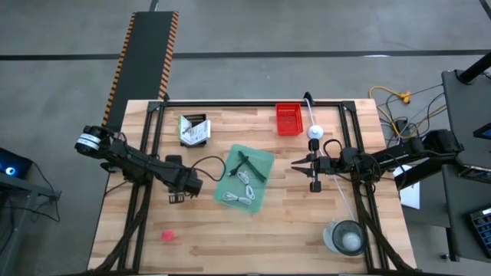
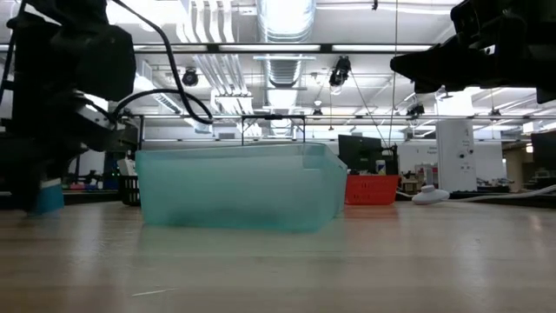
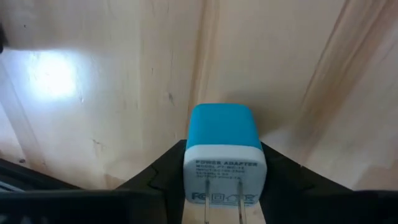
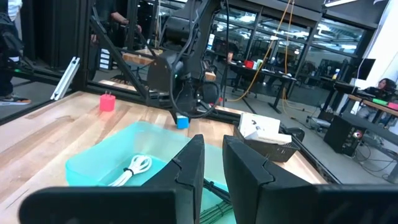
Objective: Pick and place items into bin
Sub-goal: Put the blue charger adapter into the red basket
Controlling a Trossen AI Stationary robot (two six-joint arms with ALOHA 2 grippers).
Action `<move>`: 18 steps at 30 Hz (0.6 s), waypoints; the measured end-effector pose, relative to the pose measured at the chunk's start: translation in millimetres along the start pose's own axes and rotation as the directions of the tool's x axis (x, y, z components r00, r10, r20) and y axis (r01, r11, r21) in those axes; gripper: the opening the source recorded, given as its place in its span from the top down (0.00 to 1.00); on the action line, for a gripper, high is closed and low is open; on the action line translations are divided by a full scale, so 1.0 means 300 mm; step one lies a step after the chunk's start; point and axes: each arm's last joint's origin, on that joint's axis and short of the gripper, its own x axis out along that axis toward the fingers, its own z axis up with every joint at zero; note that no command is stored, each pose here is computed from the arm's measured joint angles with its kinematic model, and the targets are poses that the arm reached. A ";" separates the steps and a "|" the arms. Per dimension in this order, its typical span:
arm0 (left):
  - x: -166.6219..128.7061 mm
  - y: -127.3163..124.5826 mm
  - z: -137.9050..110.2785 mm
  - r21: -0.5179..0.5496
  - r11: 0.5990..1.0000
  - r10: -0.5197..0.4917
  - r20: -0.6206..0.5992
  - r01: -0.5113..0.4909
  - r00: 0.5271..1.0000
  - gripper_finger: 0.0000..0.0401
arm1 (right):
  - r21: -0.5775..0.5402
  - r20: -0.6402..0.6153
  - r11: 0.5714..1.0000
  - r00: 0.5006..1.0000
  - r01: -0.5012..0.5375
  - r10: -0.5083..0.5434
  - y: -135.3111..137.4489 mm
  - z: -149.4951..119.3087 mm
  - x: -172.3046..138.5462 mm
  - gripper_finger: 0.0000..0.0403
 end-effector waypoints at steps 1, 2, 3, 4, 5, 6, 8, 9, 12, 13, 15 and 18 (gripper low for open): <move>-0.004 -0.001 0.003 -0.018 1.000 -0.007 0.003 0.007 1.000 0.67 | 0.000 0.000 1.000 1.000 0.000 0.000 0.000 0.000 0.000 0.88; -0.009 -0.002 0.006 -0.035 0.999 -0.011 0.007 0.011 1.000 0.67 | 0.000 0.000 1.000 1.000 0.000 0.000 0.000 0.000 0.000 0.88; -0.015 -0.003 0.010 -0.041 0.999 -0.015 0.014 0.015 1.000 0.67 | 0.000 0.000 1.000 1.000 0.000 0.000 0.000 0.000 0.000 0.88; -0.023 -0.004 0.016 -0.046 0.999 -0.019 0.023 0.020 1.000 0.67 | 0.000 0.000 1.000 1.000 0.000 0.000 0.000 0.000 0.000 0.88; -0.032 -0.005 0.022 -0.048 0.999 -0.024 0.034 0.026 0.999 0.67 | 0.000 0.000 1.000 1.000 0.000 0.000 0.000 0.000 0.000 0.88; -0.043 -0.006 0.029 -0.050 0.998 -0.028 0.049 0.030 0.998 0.67 | 0.000 0.000 1.000 1.000 0.000 0.000 0.000 0.000 0.000 0.88; -0.065 -0.006 0.042 -0.052 0.998 -0.028 0.090 0.033 0.996 0.67 | 0.000 0.000 1.000 1.000 0.000 0.000 0.000 0.000 0.000 0.88; -0.077 -0.007 0.051 -0.055 0.998 -0.035 0.122 0.042 0.992 0.67 | 0.000 0.000 1.000 1.000 0.000 0.000 0.000 0.000 0.000 0.88; -0.119 -0.005 0.071 -0.071 0.995 -0.054 0.240 0.073 0.969 0.67 | -0.012 0.001 1.000 1.000 0.000 0.000 0.000 0.000 0.000 0.88; -0.134 -0.003 0.076 -0.079 0.993 -0.062 0.289 0.089 0.955 0.67 | -0.028 0.001 1.000 1.000 0.000 0.000 0.000 0.000 0.000 0.88; -0.169 -0.001 0.086 -0.090 0.984 -0.103 0.400 0.151 0.911 0.67 | -0.083 0.004 0.996 1.000 -0.012 0.012 0.001 0.001 0.000 0.88; -0.234 0.009 0.094 -0.069 0.966 -0.165 0.578 0.249 0.799 0.67 | -0.195 0.024 0.978 0.997 -0.072 0.078 0.008 0.004 0.000 0.88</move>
